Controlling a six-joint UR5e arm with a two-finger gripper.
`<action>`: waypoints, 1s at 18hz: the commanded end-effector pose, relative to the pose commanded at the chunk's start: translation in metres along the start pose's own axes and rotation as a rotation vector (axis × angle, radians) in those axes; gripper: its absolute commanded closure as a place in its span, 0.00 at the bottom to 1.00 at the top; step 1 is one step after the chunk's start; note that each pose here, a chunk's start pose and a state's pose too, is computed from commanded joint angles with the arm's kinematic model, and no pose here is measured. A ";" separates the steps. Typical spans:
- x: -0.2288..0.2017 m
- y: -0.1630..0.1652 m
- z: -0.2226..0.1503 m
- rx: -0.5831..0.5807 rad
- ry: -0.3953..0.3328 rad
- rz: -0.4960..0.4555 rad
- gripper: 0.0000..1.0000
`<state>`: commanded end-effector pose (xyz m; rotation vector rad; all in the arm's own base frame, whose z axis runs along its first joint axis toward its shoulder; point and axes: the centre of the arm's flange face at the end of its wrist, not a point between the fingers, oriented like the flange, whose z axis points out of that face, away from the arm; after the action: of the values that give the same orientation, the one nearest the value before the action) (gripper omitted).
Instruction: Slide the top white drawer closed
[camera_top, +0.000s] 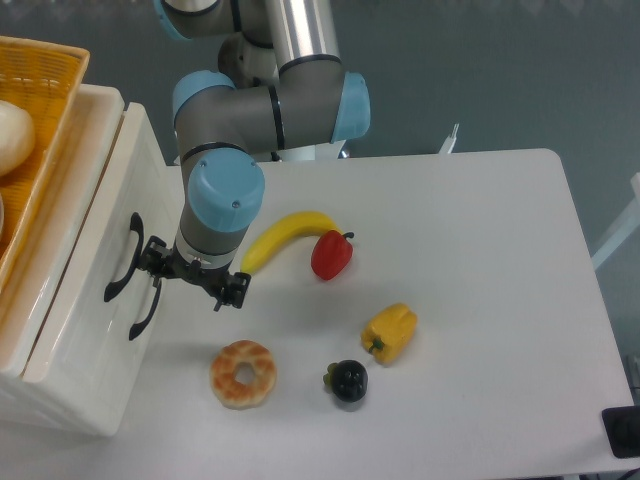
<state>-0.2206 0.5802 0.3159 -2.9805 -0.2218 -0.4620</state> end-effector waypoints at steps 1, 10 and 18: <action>0.000 0.000 0.001 -0.001 0.001 0.000 0.00; 0.000 0.000 0.000 -0.001 -0.005 0.002 0.00; -0.008 -0.003 -0.012 0.019 -0.019 0.020 0.00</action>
<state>-0.2317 0.5801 0.3247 -2.9663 -0.1967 -0.4274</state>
